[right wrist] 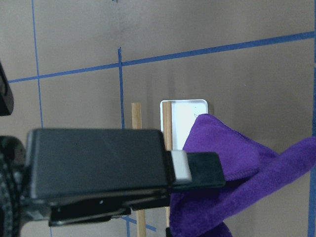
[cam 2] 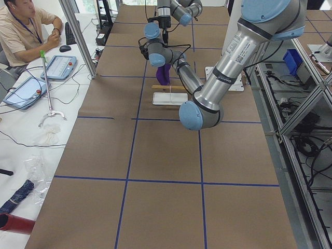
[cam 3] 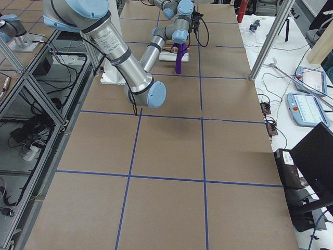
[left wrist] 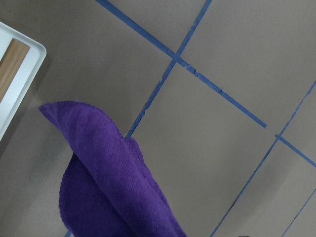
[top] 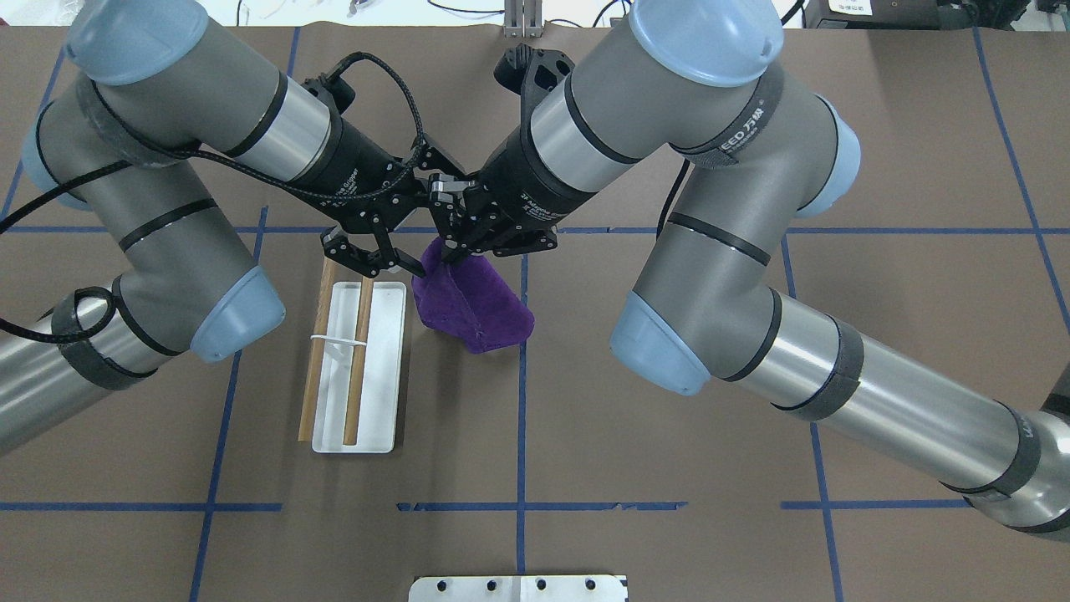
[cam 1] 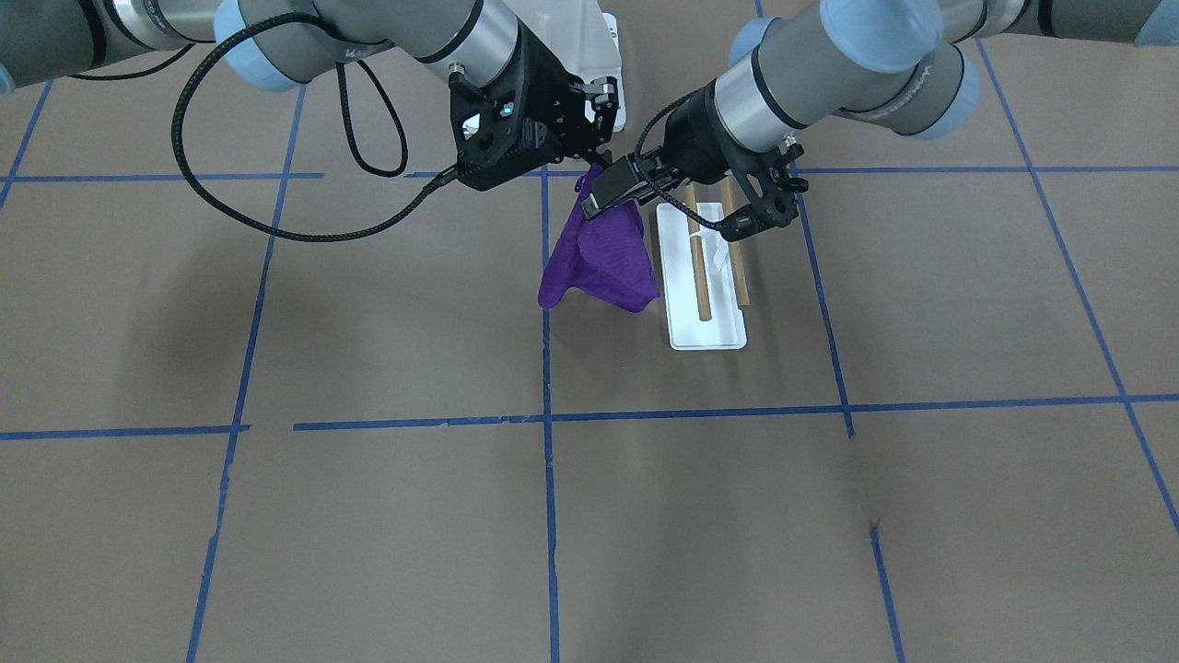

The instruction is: Hang towel on rack

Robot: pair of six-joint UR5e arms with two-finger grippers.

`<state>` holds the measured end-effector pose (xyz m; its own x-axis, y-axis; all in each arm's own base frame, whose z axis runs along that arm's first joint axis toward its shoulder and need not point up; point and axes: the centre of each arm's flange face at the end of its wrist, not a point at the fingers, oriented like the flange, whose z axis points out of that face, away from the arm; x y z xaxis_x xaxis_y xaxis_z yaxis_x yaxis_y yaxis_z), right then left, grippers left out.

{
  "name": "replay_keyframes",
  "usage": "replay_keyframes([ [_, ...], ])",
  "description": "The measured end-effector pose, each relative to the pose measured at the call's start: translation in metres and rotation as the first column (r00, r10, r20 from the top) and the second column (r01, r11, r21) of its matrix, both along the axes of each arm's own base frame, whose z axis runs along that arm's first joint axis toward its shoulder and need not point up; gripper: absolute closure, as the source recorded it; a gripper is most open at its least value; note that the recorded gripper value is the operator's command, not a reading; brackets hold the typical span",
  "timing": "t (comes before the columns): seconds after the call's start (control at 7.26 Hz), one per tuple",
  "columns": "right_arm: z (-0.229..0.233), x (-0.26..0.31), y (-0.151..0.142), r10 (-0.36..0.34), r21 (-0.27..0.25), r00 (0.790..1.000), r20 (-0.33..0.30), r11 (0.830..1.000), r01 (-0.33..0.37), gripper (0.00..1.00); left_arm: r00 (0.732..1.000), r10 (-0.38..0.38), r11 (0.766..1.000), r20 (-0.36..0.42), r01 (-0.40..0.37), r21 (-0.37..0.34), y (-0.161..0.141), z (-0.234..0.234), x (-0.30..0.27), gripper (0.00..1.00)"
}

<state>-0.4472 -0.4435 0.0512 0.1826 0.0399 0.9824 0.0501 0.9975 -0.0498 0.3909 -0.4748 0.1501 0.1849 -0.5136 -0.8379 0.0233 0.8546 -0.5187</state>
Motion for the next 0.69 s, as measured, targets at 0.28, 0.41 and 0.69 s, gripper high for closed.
replay_keyframes([
  [0.28, 0.0009, 0.0003, 0.0003, -0.001, 0.000, 1.000, 0.000, 1.000, 0.001, 1.00, 1.000, 0.002, 1.000, -0.003, -0.002, -0.016, 0.0041, -0.0024, 0.0011, 1.00],
  [0.41, 0.0012, 0.0009, 0.0006, -0.001, 0.000, 1.000, 0.000, 1.000, 0.001, 1.00, 1.000, 0.002, 1.000, -0.004, -0.002, -0.018, 0.0046, -0.0024, 0.0011, 1.00],
  [0.69, 0.0026, 0.0021, 0.0013, -0.003, -0.001, 1.000, 0.000, 1.000, 0.003, 1.00, 1.000, 0.002, 1.000, -0.004, -0.002, -0.019, 0.0051, -0.0028, 0.0009, 1.00],
])
